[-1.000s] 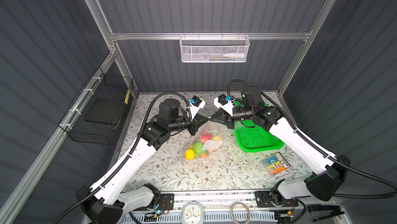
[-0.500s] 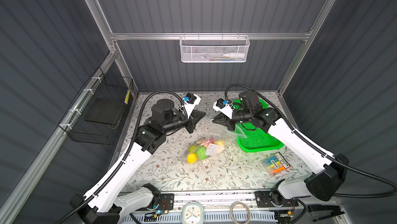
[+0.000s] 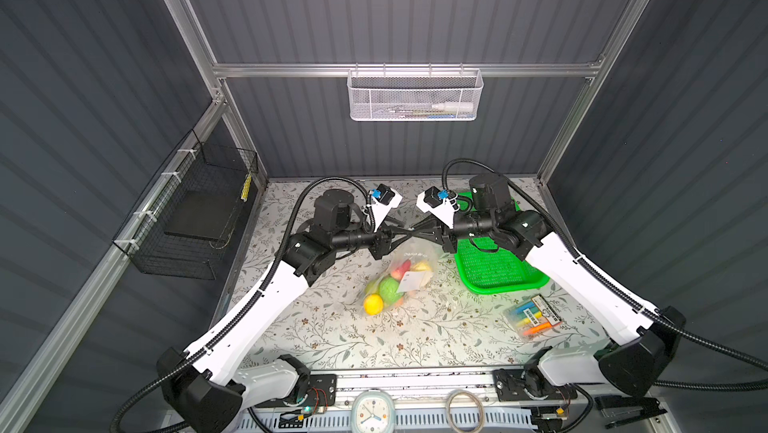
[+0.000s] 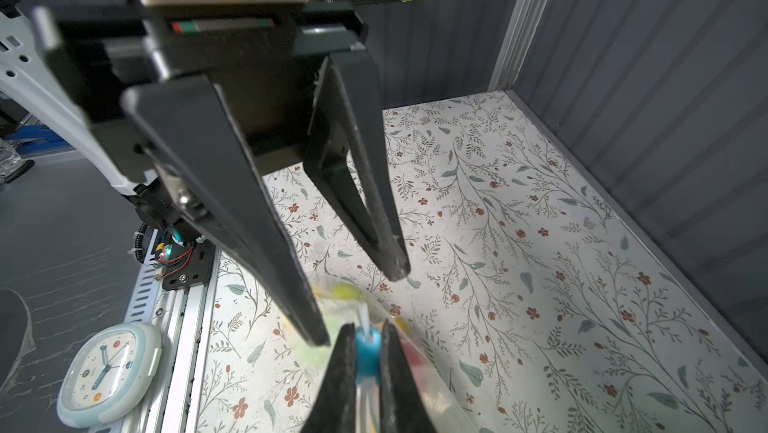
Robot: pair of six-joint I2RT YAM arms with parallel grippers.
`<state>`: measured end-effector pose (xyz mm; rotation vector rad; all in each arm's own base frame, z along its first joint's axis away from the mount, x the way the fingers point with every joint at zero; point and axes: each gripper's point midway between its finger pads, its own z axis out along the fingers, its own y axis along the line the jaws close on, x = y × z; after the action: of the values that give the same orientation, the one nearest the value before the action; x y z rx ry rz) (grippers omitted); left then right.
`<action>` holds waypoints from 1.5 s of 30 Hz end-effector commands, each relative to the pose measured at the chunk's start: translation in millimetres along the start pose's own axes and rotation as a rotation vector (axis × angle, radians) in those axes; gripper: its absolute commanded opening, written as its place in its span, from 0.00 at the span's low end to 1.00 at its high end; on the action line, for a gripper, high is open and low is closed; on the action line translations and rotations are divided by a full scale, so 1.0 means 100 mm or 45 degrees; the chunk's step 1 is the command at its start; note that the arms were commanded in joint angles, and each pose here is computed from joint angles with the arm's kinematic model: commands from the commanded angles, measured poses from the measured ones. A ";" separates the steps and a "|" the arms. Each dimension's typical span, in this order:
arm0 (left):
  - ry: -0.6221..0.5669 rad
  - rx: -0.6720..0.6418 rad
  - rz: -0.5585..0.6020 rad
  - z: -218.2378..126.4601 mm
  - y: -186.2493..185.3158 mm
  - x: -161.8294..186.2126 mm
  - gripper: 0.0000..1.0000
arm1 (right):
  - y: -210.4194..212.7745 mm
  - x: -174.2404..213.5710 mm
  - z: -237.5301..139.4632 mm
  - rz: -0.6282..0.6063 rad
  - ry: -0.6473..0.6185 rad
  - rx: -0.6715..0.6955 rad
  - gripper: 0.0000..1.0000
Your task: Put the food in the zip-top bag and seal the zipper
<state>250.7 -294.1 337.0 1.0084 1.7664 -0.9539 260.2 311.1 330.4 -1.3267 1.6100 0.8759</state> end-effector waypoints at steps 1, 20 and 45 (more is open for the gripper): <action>0.020 0.074 0.023 0.07 -0.05 0.02 0.37 | 0.05 -0.21 -0.10 -0.032 -0.073 -0.013 0.05; -0.080 -0.083 0.083 -0.09 0.05 -0.16 0.00 | 0.01 0.12 -0.05 -0.005 0.058 0.026 0.04; -0.199 -0.450 0.118 -0.58 0.30 -0.33 0.00 | -0.26 0.71 -0.23 0.105 0.266 0.249 0.03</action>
<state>255.8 -266.3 339.6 0.9010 1.7688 -0.7474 266.1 291.4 315.7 -1.3143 1.6394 0.7404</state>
